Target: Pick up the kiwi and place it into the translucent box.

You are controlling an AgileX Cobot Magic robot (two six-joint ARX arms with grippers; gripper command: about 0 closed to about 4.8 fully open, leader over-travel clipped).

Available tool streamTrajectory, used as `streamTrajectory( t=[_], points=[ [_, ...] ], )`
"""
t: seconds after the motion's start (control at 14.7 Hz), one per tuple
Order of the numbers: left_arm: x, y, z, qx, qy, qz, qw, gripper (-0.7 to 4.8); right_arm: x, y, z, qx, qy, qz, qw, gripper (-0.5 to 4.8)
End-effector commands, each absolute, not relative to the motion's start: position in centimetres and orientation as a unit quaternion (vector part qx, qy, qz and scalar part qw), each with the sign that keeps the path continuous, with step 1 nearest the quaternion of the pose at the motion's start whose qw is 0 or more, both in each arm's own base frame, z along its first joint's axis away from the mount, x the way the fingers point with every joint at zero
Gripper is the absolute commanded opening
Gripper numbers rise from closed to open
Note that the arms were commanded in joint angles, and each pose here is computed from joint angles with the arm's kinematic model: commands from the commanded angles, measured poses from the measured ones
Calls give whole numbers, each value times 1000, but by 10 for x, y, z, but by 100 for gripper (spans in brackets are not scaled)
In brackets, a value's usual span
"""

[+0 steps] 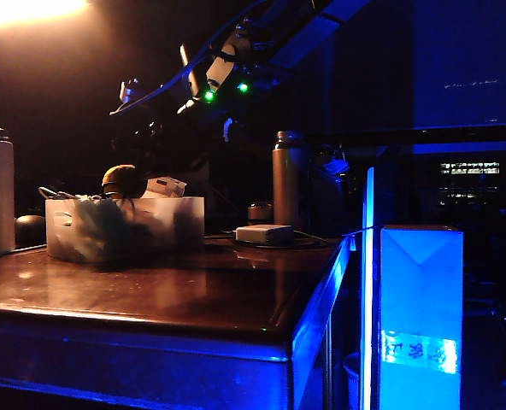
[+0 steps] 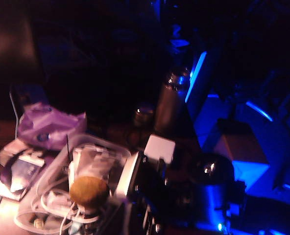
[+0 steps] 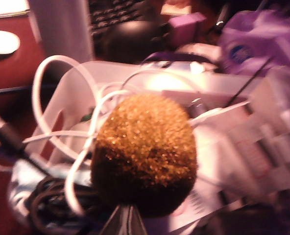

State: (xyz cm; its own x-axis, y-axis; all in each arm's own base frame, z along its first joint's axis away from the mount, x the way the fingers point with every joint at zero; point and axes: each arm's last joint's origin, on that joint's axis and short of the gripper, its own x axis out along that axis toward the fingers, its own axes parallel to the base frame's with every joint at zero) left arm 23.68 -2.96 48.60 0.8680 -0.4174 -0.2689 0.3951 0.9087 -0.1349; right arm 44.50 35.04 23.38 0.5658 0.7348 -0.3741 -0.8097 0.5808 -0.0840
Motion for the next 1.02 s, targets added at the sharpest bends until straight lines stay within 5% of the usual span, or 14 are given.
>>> streamTrajectory(
  t=[0.07,0.55,1.02],
  points=[
    [235,-29,487,-36,146,-211,966,-4,445,350,248,-118,128,435,883,-1],
    [235,-29,485,-37,156,-211,964,-4,450,347,262,-111,70,394,910,-1],
    [234,-29,484,-37,160,-210,964,-4,422,364,272,-119,118,451,876,-1]
  ],
)
